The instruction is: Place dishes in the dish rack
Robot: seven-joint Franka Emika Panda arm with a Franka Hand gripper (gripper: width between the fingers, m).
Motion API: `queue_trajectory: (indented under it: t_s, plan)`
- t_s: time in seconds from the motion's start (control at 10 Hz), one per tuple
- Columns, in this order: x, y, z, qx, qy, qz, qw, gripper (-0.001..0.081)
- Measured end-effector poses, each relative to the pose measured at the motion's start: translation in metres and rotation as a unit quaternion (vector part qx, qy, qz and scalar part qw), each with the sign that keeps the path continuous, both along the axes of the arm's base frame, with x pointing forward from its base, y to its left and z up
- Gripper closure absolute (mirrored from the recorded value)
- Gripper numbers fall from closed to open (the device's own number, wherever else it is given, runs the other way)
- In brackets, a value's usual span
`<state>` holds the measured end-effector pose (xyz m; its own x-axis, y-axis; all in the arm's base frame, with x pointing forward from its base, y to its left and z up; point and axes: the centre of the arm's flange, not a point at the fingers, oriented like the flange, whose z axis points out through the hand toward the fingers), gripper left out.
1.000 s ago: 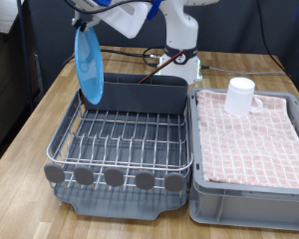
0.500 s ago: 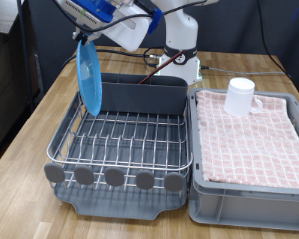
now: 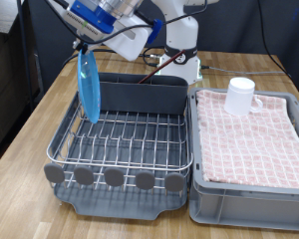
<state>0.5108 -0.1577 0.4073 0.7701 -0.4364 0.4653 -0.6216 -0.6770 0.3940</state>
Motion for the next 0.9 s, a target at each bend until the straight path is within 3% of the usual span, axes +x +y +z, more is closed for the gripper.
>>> queue_trajectory:
  t_s: [0.9]
  plan:
    - [-0.003, -0.019, -0.063, 0.026, -0.011, 0.003, 0.9996, 0.0786]
